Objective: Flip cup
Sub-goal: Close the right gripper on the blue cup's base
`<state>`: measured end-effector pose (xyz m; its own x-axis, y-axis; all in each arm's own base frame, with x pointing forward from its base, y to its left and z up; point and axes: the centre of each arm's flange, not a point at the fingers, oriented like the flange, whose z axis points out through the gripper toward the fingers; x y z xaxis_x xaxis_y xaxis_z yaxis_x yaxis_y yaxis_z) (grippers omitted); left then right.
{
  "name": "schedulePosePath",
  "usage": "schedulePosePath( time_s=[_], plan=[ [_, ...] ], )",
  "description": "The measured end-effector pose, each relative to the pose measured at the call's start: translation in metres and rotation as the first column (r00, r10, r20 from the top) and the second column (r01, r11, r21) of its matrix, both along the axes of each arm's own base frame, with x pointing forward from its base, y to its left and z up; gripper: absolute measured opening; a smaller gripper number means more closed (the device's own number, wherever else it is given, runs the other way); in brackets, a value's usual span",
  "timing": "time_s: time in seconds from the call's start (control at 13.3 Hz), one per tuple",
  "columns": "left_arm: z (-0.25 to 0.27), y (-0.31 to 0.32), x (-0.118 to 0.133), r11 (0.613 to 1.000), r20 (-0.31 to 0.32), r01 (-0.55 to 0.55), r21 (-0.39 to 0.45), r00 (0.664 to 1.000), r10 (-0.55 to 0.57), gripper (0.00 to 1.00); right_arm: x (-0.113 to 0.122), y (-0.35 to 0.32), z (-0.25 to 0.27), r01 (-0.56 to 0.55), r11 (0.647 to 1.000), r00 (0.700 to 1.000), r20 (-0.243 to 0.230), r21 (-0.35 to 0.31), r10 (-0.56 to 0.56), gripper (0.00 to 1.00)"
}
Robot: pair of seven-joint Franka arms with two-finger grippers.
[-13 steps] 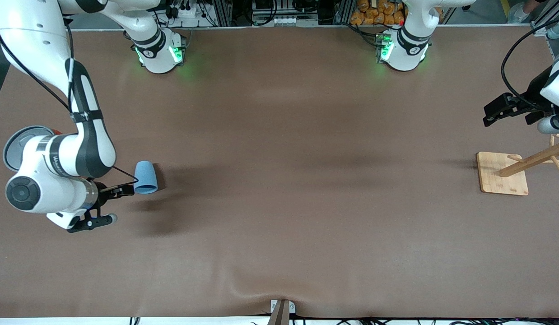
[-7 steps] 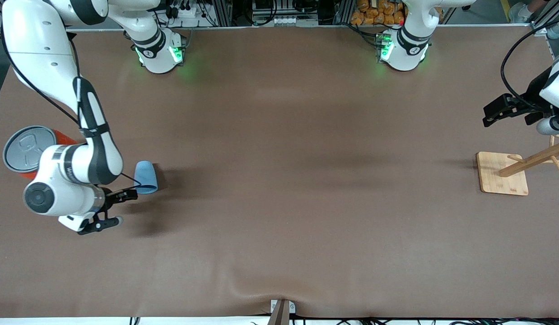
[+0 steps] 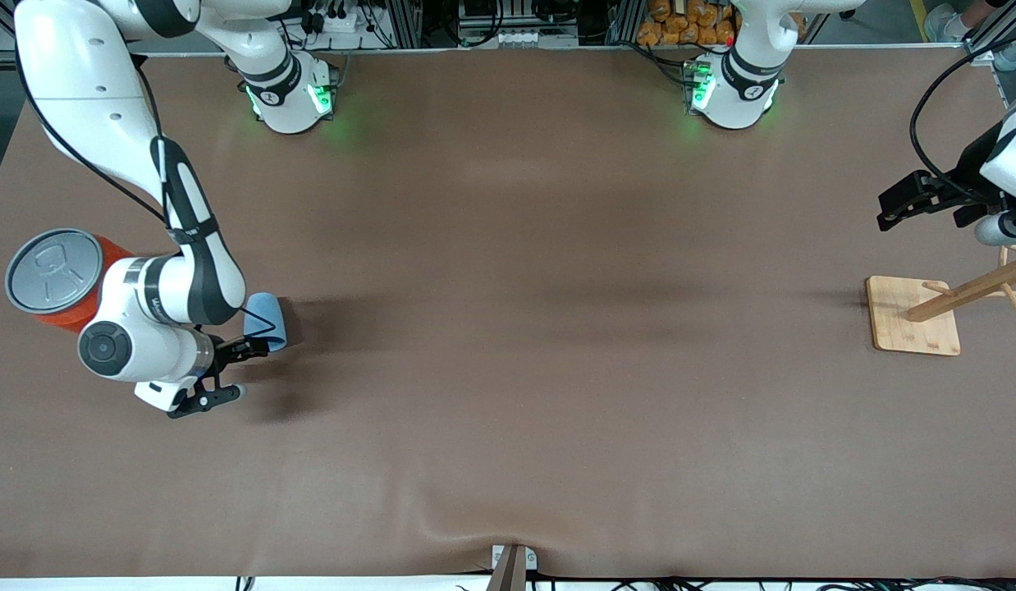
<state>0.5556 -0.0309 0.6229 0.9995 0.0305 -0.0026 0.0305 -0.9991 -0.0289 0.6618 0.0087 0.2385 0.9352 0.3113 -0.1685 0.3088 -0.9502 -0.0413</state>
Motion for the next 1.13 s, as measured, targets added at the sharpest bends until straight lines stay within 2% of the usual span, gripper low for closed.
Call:
schedulePosePath(
  time_s=[0.08,0.23,0.38,0.6,1.13],
  plan=[
    [-0.001,0.0,0.0,1.0,-0.002,0.0,0.0,1.0,0.0,1.0,-0.001,0.002,0.011,-0.003,1.0,1.0,-0.002,0.003,0.003,1.0],
    [-0.003,0.0,0.001,1.0,-0.005,0.0,0.0,1.0,0.0,1.0,-0.008,0.005,0.023,-0.009,1.0,0.999,-0.048,0.007,0.009,1.0],
    [-0.004,0.0,0.002,1.0,-0.007,0.0,0.001,1.0,0.0,1.0,-0.016,0.012,0.022,-0.021,1.0,0.994,-0.104,0.015,0.022,1.0],
    [-0.004,0.0,0.002,1.0,-0.008,0.0,0.001,1.0,0.0,1.0,-0.028,0.019,0.008,-0.031,0.999,0.987,-0.154,0.022,0.034,1.0],
    [-0.004,0.0,0.002,1.0,-0.008,0.002,0.001,1.0,-0.002,1.0,-0.037,0.002,-0.03,-0.074,0.996,0.98,-0.18,0.053,0.083,1.0]
  ],
)
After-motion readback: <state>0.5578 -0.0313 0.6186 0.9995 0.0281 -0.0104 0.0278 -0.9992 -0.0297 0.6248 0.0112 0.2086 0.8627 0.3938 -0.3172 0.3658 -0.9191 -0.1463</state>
